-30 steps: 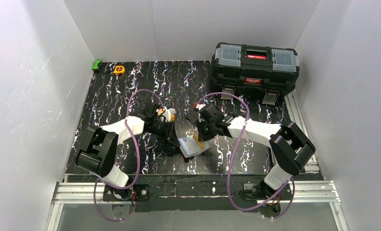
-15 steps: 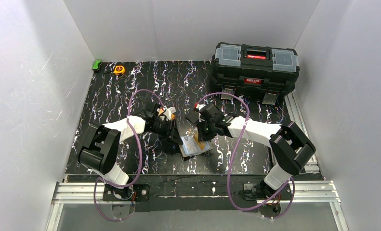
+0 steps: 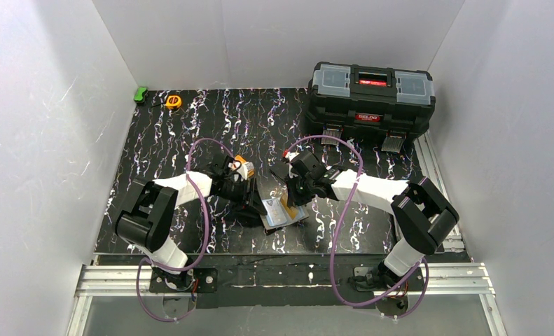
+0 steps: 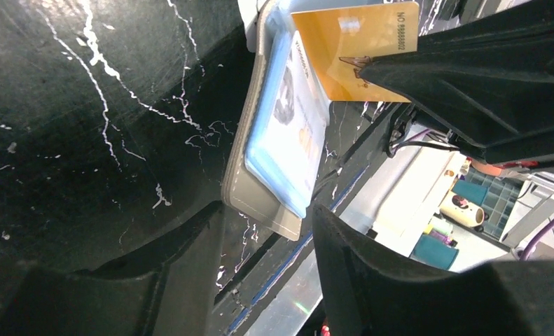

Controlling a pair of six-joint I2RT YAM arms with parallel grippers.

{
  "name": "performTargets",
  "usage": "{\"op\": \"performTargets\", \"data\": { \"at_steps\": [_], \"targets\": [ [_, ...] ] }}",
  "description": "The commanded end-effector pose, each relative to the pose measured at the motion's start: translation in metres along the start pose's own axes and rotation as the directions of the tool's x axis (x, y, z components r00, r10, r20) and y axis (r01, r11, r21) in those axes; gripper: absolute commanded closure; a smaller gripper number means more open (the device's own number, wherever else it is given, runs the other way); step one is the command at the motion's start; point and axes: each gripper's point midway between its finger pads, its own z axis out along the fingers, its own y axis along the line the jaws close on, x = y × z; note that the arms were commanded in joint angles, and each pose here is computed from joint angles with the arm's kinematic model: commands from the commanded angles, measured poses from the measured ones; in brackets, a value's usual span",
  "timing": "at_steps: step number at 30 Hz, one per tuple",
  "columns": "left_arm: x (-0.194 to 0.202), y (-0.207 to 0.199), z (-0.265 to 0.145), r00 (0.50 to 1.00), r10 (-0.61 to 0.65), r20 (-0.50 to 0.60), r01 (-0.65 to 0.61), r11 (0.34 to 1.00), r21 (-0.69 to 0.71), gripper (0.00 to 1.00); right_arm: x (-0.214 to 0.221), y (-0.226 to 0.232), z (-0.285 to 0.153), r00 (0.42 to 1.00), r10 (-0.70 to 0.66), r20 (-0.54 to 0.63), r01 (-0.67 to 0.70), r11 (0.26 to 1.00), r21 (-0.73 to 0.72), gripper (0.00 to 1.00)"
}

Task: Put the credit cards into the card holder
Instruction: Insert the credit card into the card holder.

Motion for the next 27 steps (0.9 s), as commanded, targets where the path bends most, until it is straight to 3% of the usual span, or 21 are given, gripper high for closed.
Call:
{"op": "performTargets", "data": {
  "at_steps": [1,9,17,21,27],
  "targets": [
    [0.007,-0.011,-0.002,1.0,0.018,-0.016,-0.017,0.997,0.072,0.56,0.022,-0.007,0.007,0.997,0.02,-0.07,-0.019,1.0,0.012,0.99],
    [0.002,-0.014,0.003,0.997,0.078,0.003,-0.078,0.989,0.123,0.78,0.02,-0.007,0.007,0.997,0.025,-0.072,-0.024,1.0,0.007,0.99],
    [-0.006,-0.012,0.005,0.994,0.108,0.02,-0.109,0.987,0.116,0.86,0.017,-0.006,0.007,0.997,0.025,-0.07,-0.026,1.0,-0.002,0.99],
    [-0.007,-0.009,0.005,0.995,0.101,0.02,-0.103,0.99,0.094,1.0,0.013,-0.005,0.003,0.998,0.023,-0.06,-0.023,1.0,0.001,0.99],
    [-0.005,-0.015,-0.004,0.998,0.066,0.012,-0.067,0.996,0.064,1.0,-0.008,-0.002,-0.014,1.0,0.012,-0.006,-0.012,1.0,0.012,0.99]
  ]
}}
